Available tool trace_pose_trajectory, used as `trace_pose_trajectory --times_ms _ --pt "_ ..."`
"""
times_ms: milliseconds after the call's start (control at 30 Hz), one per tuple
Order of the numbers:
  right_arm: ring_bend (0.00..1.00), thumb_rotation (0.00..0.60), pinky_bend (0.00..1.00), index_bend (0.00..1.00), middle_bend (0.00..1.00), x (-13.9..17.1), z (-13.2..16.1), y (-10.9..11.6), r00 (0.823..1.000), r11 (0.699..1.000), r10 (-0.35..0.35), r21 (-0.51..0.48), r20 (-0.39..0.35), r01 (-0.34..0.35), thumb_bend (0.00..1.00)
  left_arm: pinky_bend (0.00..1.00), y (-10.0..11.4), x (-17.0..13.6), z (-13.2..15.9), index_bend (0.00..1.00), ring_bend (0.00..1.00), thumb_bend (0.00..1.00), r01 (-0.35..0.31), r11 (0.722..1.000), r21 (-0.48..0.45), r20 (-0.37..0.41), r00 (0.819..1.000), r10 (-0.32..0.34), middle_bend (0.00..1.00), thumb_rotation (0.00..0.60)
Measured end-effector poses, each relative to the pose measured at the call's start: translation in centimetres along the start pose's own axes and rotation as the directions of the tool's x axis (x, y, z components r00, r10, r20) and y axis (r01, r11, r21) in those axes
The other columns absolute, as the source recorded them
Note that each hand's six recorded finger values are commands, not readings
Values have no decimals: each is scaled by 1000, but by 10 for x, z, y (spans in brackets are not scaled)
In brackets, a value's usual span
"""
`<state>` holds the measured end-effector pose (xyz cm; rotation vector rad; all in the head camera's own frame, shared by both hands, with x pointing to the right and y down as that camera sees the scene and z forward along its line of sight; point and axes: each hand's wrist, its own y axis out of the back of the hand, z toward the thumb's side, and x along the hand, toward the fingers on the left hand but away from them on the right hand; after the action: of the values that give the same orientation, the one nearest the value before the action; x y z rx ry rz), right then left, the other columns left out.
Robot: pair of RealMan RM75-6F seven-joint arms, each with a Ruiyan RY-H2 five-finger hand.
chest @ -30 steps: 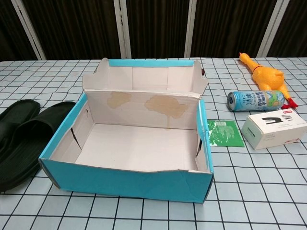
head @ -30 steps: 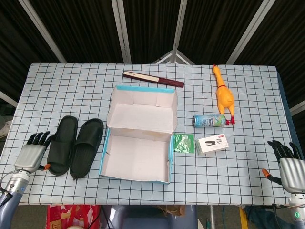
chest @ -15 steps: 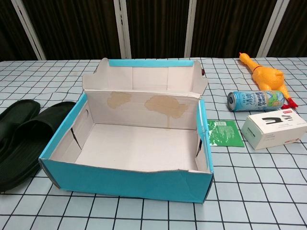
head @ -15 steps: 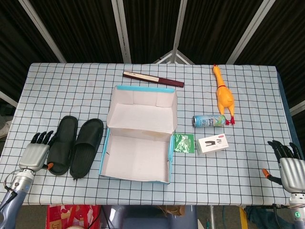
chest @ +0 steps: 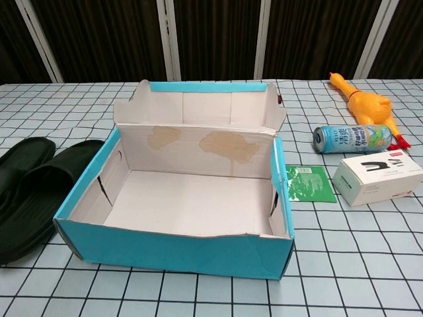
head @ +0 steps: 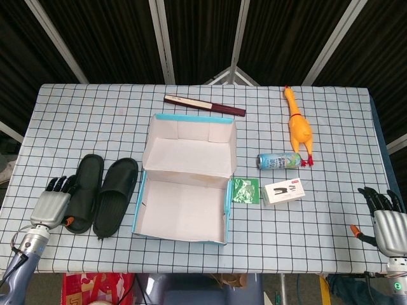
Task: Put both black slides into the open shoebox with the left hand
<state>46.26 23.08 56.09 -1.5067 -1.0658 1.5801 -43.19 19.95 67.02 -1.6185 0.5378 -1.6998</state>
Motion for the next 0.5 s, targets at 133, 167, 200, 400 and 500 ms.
trace_pose_trajectory --times_ms 133,167,200,400,500 --pt "203 600 78 178 163 0 0 0 1000 1000 0 0 -1 0 226 30 0 0 1 223 0 267 -1 1000 0 1 1000 1 3 600" --pt "203 600 78 178 163 0 0 0 1000 1000 0 0 0 0 226 30 0 0 1 227 0 268 -2 1000 1 2 1000 2 3 600" --pt "203 600 78 178 163 0 0 0 1000 1000 0 1 0 0 226 30 0 -1 1 228 0 268 -2 1000 1 2 1000 2 3 600" --pt "203 600 78 178 163 0 0 0 1000 1000 3 1 1 -3 226 30 0 -1 0 231 0 274 -5 1000 2 -1 1000 5 3 600" --pt "203 600 78 177 163 0 0 -1 1000 1000 4 0 2 -4 226 30 0 -1 -1 241 0 275 -7 1000 2 -4 1000 7 3 600"
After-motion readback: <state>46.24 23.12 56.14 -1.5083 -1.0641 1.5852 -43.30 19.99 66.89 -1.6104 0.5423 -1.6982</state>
